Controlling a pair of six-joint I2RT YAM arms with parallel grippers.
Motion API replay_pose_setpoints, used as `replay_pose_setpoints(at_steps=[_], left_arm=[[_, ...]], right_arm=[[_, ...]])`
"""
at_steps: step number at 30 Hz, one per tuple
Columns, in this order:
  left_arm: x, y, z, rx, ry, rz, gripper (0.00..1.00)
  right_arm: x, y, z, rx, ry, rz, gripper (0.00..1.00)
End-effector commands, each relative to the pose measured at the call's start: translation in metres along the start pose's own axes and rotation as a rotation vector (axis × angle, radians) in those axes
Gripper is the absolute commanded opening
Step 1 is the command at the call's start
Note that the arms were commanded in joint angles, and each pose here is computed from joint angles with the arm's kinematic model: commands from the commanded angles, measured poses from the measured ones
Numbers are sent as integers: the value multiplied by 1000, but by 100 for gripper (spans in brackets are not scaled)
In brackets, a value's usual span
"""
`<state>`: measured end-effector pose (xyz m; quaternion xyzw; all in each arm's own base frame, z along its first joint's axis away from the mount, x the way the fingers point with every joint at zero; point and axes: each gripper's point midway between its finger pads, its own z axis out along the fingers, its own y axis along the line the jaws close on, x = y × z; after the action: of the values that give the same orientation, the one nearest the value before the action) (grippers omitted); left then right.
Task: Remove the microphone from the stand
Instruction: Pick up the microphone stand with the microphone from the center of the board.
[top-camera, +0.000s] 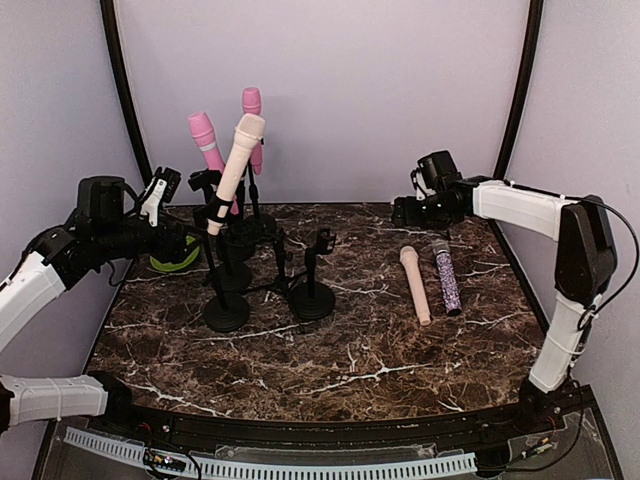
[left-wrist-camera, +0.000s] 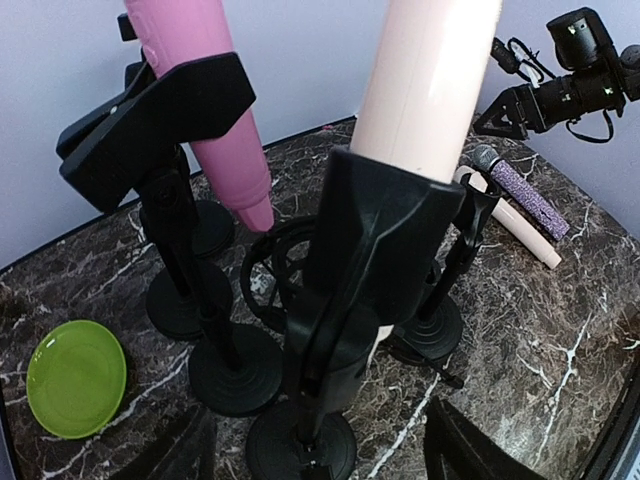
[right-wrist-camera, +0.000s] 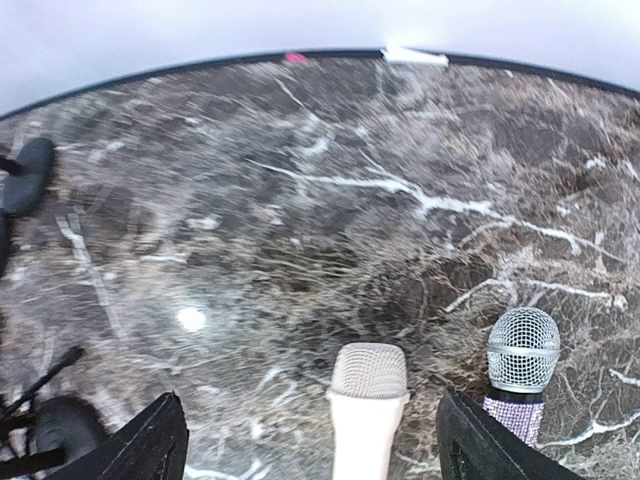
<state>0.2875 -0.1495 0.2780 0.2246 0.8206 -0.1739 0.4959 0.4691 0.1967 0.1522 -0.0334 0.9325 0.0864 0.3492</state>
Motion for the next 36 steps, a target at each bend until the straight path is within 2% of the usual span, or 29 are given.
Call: replay_pose_setpoints(at_steps=[1, 7, 10, 12, 22, 27, 32, 36], left_arm=[[-20, -8, 2, 73, -79, 21, 70], [-24, -8, 9, 93, -92, 62, 54], [-28, -1, 11, 62, -100, 66, 41], [-31, 1, 12, 58, -103, 65, 36], [-41, -2, 11, 90, -130, 71, 37], [-39, -7, 12, 124, -132, 81, 18], [-38, -25, 0, 206, -177, 129, 10], [-36, -38, -9, 272, -207, 163, 1]], right_arm=[[-9, 22, -26, -146, -69, -2, 88], [-1, 32, -57, -228, -101, -1, 89], [2, 34, -70, -248, -117, -2, 89], [4, 33, -75, -249, -123, 1, 89], [7, 39, -81, -291, -123, 17, 88], [6, 45, -85, -310, -130, 21, 87], [2, 53, -96, -342, -149, 19, 87], [-1, 61, -109, -382, -174, 21, 87]])
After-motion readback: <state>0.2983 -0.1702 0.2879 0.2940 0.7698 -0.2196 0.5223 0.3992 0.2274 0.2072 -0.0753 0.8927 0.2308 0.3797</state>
